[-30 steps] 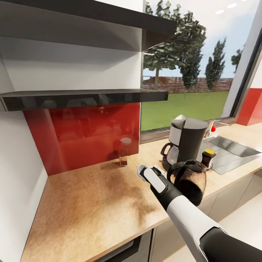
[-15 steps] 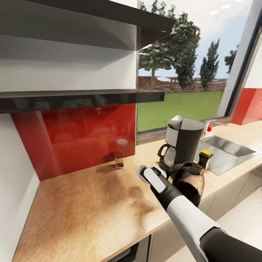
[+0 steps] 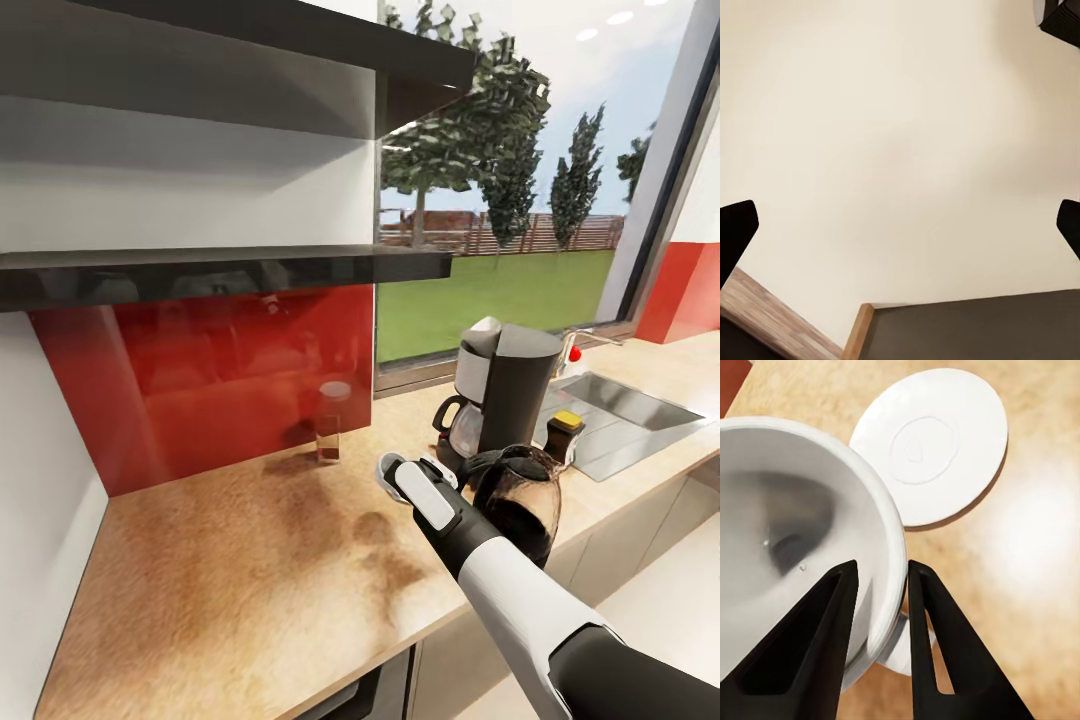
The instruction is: Set up a coffee station on the kitchen countertop: keep the coffee maker on the countertop, move the bottle of coffee from the kitchen shelf to the counter next to the coffee maker, place a paper coffee filter on top of the coffee maker, put the saucer next to the coffee maker with the coffee cup on the saucer, and place the electric kettle next to the coffee maker.
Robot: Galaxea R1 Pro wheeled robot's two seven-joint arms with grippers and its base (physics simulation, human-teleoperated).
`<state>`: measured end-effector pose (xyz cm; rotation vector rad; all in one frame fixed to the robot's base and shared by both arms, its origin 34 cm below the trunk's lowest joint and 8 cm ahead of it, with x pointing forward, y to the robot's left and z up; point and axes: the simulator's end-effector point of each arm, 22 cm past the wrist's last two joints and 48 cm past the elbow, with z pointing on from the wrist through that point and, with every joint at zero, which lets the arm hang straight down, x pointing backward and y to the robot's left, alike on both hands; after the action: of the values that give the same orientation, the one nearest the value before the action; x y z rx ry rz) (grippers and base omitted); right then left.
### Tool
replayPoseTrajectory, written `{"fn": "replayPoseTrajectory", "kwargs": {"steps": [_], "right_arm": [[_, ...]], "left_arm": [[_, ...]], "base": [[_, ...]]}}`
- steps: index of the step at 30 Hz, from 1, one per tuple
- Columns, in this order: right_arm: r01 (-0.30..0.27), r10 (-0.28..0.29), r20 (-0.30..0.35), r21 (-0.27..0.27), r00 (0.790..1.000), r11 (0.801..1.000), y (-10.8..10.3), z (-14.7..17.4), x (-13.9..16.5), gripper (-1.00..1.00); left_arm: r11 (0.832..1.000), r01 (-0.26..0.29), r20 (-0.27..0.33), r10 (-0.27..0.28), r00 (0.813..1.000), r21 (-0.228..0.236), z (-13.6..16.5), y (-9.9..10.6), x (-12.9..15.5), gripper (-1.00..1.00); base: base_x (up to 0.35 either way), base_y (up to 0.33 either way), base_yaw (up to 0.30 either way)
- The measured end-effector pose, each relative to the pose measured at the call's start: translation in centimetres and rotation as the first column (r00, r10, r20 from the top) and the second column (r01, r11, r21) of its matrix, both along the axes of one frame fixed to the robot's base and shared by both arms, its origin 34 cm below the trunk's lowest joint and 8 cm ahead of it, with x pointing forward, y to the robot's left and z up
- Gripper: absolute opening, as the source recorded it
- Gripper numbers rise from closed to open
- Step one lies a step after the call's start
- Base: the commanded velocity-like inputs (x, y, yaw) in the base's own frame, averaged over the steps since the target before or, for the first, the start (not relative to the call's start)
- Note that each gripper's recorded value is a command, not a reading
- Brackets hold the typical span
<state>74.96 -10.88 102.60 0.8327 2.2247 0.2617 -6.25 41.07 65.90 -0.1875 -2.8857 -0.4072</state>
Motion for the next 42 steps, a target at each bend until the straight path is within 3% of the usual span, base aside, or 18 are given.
{"fn": "replayPoseTrajectory", "kwargs": {"steps": [42], "right_arm": [[0.006, -0.006, -0.021, -0.010, 1.000, 1.000, -0.37, -0.88, -0.34, -1.00]], "left_arm": [[1.000, -0.001, -0.001, 0.001, 1.000, 0.000, 0.01, 0.02, -0.04, 1.00]], "base": [[0.084, 0.000, 0.000]]}}
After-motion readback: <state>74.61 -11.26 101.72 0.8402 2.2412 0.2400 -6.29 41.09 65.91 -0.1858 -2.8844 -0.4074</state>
